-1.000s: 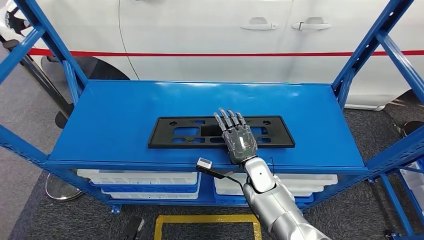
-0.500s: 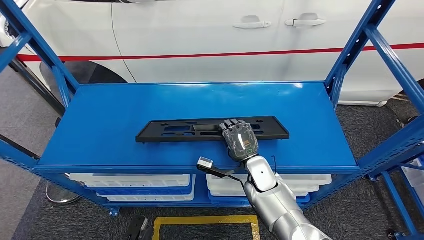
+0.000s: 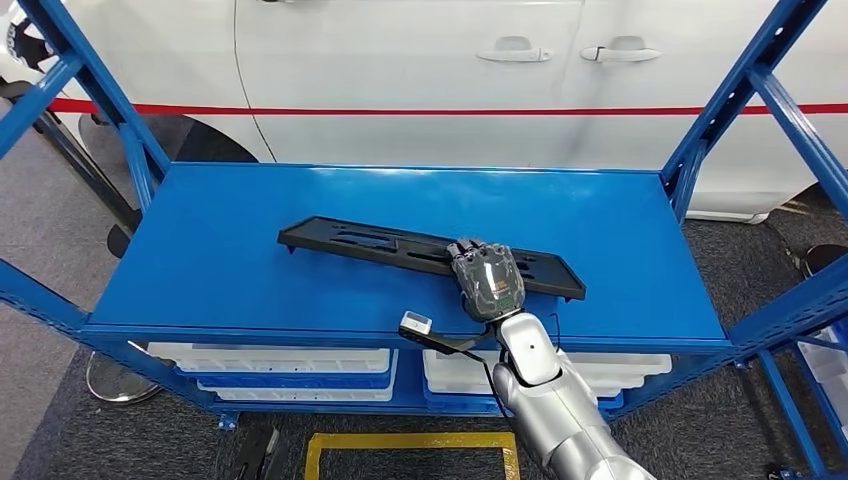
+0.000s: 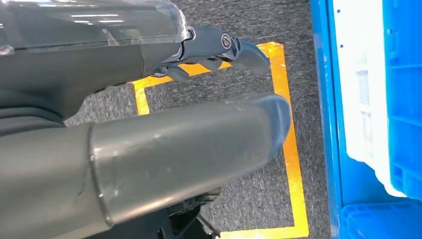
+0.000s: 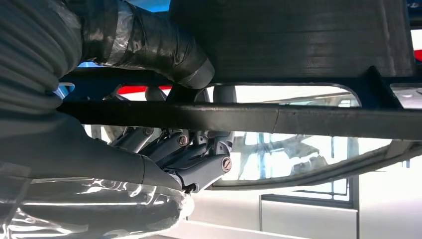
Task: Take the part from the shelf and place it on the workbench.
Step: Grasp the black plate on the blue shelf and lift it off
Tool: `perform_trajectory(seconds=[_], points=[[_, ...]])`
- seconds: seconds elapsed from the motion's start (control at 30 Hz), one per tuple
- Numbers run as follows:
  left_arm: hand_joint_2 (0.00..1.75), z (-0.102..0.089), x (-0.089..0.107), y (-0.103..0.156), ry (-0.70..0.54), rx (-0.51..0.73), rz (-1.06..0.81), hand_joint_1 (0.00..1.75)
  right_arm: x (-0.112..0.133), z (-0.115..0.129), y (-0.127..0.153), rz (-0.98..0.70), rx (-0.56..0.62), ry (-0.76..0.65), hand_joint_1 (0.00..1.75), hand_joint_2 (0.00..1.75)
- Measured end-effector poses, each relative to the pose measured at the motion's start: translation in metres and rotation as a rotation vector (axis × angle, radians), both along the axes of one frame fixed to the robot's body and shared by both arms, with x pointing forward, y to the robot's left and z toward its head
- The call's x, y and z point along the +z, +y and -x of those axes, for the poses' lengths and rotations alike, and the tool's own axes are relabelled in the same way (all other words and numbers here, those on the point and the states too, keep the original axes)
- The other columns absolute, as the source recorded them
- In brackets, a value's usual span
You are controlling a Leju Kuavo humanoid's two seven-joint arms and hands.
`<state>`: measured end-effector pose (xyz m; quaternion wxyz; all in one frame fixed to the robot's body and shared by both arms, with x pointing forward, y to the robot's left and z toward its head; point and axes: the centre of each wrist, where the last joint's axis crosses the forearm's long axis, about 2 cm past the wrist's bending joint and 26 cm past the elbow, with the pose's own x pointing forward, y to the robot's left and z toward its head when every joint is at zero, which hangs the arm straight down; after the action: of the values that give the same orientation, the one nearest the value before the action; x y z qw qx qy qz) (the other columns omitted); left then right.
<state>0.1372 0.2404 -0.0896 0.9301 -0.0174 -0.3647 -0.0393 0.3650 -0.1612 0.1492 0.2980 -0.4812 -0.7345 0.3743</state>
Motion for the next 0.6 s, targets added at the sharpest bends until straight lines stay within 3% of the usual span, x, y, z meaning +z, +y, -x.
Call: perform_trajectory(seconds=[0.13,0.27,0.4,0.53,0.6], points=[[0.00,0.001,0.000,-0.001,-0.014,0.027,-0.022,0.00,0.011,0.000,-0.005,-0.031,0.017,-0.051,1.75,1.75],[1.75,0.007,-0.002,-0.002,-0.028,0.037,-0.018,0.00,0.038,0.002,-0.007,-0.082,0.069,-0.171,1.75,1.75],[1.75,0.014,-0.004,-0.002,-0.043,0.041,0.015,0.00,0.079,0.011,0.007,-0.151,0.144,-0.330,1.75,1.75],[1.75,0.018,-0.005,-0.003,-0.052,0.053,0.028,0.00,0.102,0.029,0.031,-0.172,0.234,-0.424,1.75,1.75],[0.87,0.017,-0.005,-0.003,-0.062,0.056,0.034,0.00,0.111,0.037,0.040,-0.178,0.280,-0.459,1.75,1.75]])
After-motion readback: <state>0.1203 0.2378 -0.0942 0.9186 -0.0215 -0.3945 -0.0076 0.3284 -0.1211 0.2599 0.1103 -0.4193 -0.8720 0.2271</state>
